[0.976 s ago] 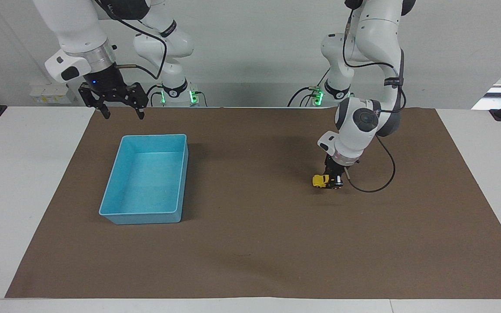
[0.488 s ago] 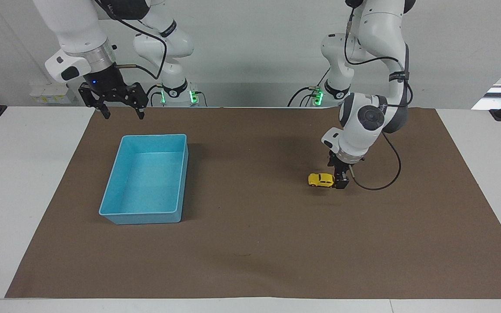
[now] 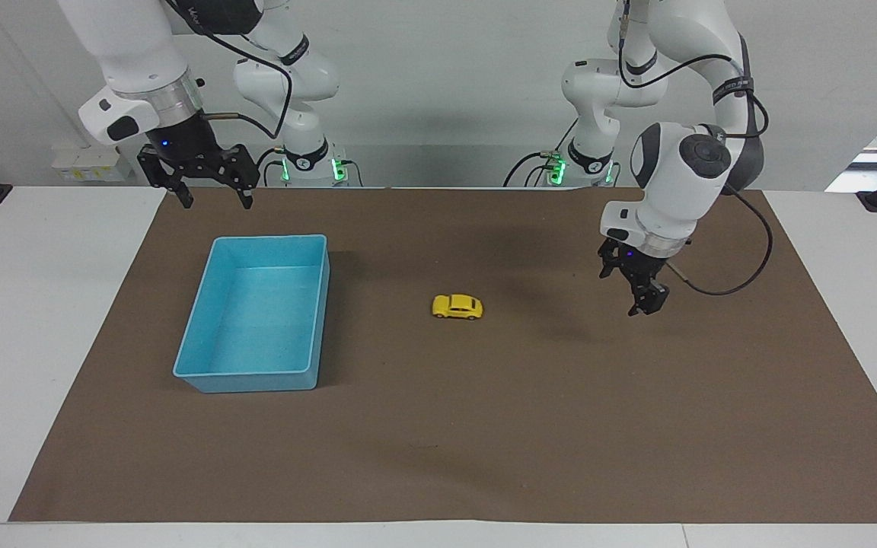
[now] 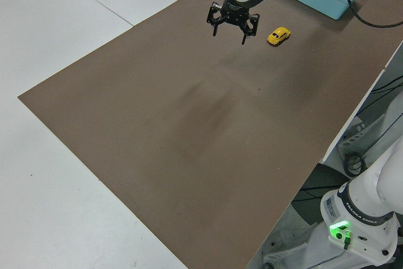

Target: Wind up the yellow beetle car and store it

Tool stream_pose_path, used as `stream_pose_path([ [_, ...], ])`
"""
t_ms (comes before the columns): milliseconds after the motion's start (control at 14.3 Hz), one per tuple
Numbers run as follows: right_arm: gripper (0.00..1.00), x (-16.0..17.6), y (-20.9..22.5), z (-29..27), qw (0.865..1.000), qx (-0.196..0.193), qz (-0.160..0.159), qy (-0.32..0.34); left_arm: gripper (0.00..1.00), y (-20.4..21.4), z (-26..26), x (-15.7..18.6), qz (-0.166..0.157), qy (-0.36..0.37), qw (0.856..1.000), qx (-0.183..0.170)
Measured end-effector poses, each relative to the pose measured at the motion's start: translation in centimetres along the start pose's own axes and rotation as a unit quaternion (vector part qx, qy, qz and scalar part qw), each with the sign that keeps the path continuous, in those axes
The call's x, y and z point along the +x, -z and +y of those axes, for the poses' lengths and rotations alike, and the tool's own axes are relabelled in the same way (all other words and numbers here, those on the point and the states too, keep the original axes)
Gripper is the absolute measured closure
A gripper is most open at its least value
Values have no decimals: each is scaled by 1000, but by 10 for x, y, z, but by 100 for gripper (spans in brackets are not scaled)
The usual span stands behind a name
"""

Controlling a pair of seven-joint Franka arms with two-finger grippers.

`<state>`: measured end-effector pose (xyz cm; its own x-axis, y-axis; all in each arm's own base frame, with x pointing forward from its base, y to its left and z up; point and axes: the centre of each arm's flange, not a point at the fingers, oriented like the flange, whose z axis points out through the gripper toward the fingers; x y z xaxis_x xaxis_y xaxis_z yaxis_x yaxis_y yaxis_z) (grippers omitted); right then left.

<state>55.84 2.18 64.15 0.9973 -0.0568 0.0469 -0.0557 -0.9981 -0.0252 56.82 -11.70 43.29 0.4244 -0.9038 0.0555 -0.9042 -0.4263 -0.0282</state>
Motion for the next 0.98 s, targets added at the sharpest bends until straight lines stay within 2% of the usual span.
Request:
stream_pose_path([
  [70, 0, 2, 2, -1, 1000, 2, 11, 1, 0, 6, -11, -13, 1, 53, 999, 3],
  [209, 0, 3, 2, -4, 1000, 3, 17, 3, 0, 18, -31, -39, -4, 185, 983, -1],
  [279, 0, 3, 2, -7, 1000, 5, 16, 5, 0, 24, -35, -45, -8, 249, 969, -4],
  [488, 0, 2, 2, -16, 1000, 7, 16, 13, 0, 51, -44, -50, -13, 421, 907, -5],
  [627, 0, 1, 0, -20, 999, 7, 14, 41, 0, 75, -48, -53, -17, 471, 882, -7],
  [767, 0, 0, -1, -26, 994, 6, 13, 104, 0, 100, -54, -63, -24, 496, 868, -10],
  [976, 0, -3, -5, -28, 975, 5, 8, 223, 0, 130, -54, -74, -32, 527, 849, -14],
])
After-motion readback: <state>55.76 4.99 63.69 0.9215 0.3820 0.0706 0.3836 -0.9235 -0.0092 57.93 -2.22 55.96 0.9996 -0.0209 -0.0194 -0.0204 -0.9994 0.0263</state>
